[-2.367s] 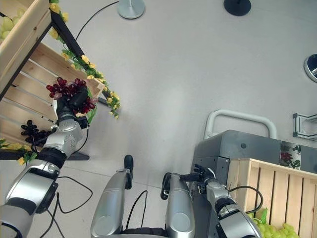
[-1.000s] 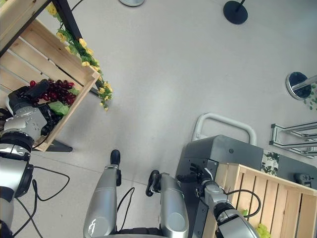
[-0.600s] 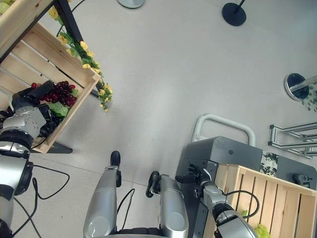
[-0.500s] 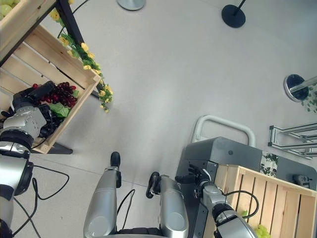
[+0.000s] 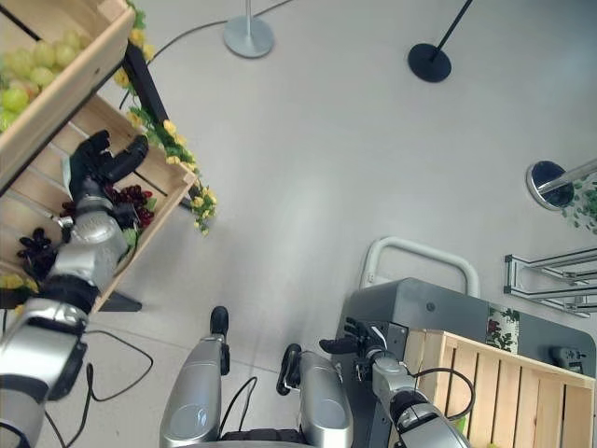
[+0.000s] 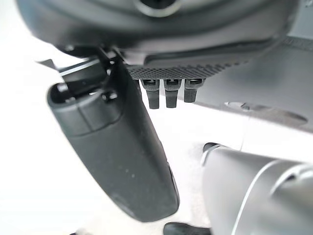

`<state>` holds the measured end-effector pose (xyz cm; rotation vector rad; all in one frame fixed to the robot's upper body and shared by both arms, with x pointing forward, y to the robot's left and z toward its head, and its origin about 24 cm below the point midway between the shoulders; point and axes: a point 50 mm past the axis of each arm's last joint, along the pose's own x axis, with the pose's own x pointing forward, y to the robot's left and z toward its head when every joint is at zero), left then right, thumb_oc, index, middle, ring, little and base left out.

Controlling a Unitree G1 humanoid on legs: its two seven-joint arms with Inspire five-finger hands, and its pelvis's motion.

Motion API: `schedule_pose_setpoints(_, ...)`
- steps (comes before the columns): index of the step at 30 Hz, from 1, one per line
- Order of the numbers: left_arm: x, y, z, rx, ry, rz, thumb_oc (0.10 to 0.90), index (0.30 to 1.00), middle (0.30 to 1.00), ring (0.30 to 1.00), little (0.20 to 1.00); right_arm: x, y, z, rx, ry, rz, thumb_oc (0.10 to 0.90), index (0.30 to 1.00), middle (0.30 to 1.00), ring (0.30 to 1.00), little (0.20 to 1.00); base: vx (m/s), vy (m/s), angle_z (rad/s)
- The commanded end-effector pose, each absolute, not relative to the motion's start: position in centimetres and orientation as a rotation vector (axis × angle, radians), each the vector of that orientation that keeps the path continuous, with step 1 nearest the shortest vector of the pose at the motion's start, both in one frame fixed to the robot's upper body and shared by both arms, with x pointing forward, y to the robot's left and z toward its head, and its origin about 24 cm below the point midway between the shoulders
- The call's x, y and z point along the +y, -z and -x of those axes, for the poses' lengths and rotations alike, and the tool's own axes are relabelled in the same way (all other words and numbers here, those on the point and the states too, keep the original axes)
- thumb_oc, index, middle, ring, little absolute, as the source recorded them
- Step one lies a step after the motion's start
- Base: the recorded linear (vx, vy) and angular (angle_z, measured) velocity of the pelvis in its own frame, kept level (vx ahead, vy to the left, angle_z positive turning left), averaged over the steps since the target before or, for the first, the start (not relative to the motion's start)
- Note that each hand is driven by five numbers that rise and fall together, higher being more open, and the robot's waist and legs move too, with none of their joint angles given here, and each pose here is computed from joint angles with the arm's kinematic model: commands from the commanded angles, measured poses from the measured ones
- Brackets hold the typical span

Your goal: Pick up the fruits from the basket on one side to the basket on the other side

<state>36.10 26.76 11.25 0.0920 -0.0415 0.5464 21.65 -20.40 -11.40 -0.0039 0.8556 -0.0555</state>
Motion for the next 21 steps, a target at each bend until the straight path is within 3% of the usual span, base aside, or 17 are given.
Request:
schedule_pose_setpoints(1, 25.3, -12.2, -35.6, -0.217, -0.547, -0.098, 0.800, 0.900, 0.900, 0.900, 0.900, -22.7, 11.8, -20.0, 0.866, 0.128, 0.002, 0.800, 0.900, 0.900, 0.900, 0.900, 0.16, 0.021, -0.04)
schedule_pose_setpoints(9, 17.8, -5.6, -33.1, -0.090, -0.279, -0.140, 0.800, 0.900, 0.900, 0.900, 0.900, -22.7, 12.9, -17.8, 0.917, 0.188, -0.058, 0.800, 0.900, 0.900, 0.900, 0.900, 0.13, -0.008, -0.03)
schedule_pose_setpoints(14, 16.1, -3.7, -31.9, -0.021, -0.156, -0.126, 0.800, 0.900, 0.900, 0.900, 0.900, -22.7, 12.9, -17.6, 0.886, 0.216, -0.101, 0.800, 0.900, 0.900, 0.900, 0.900, 0.06, -0.035, -0.01)
schedule_pose_setpoints(21, 15.2, 1.5, -28.5, 0.181, -0.044, -0.064, 0.800, 0.900, 0.900, 0.900, 0.900, -21.6, 10.8, -19.6, 0.638, 0.241, -0.265, 0.800, 0.900, 0.900, 0.900, 0.900, 0.01, -0.043, -0.13)
